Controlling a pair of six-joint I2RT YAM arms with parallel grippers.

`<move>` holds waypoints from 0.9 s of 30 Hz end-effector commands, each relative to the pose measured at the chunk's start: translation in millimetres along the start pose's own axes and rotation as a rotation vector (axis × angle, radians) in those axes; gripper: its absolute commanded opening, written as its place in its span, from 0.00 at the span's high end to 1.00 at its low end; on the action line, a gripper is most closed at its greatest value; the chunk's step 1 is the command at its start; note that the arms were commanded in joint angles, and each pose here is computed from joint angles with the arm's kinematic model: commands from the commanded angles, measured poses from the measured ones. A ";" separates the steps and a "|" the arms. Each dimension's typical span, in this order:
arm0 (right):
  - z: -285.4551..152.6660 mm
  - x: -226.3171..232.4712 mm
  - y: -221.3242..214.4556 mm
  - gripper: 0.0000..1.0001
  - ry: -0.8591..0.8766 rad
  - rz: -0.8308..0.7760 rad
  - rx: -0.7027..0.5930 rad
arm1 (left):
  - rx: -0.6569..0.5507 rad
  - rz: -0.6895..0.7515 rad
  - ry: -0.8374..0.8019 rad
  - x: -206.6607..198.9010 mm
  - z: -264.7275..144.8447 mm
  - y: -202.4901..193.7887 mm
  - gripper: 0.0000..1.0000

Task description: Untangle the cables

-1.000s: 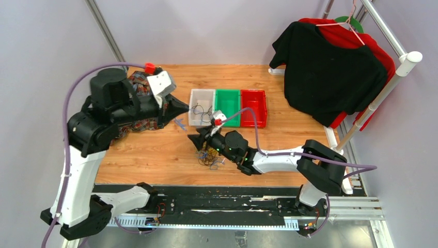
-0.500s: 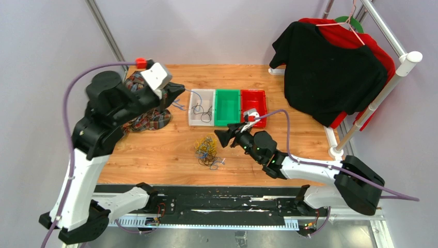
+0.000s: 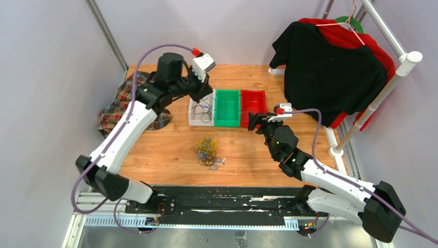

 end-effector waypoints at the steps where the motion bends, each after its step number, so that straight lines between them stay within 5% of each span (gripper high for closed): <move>1: -5.2 -32.9 -0.7 0.28 -0.134 -0.058 0.003 | -0.020 0.013 -0.018 7.2 40.6 11.5 1.00; 14: 4.1 -65.4 -8.0 0.29 -0.240 -0.062 0.029 | 0.136 0.024 -0.009 29.5 161.0 -24.5 0.99; 25: 8.2 -69.4 -14.3 0.30 -0.233 -0.059 0.045 | 0.194 0.102 0.190 68.9 221.1 -62.8 0.99; 27: 8.6 -69.2 -15.2 0.30 -0.231 -0.060 0.050 | 0.199 0.084 0.185 68.2 223.9 -65.5 0.89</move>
Point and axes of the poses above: each gripper's point midway between its finger pads, its own z axis out along the fingers, its own x axis along the line the jaws close on, y = z × x, the point moved 5 cm from there along -z, back along the fingers, and after that the axes turned 9 degrees about -z, right-handed, at the moved point
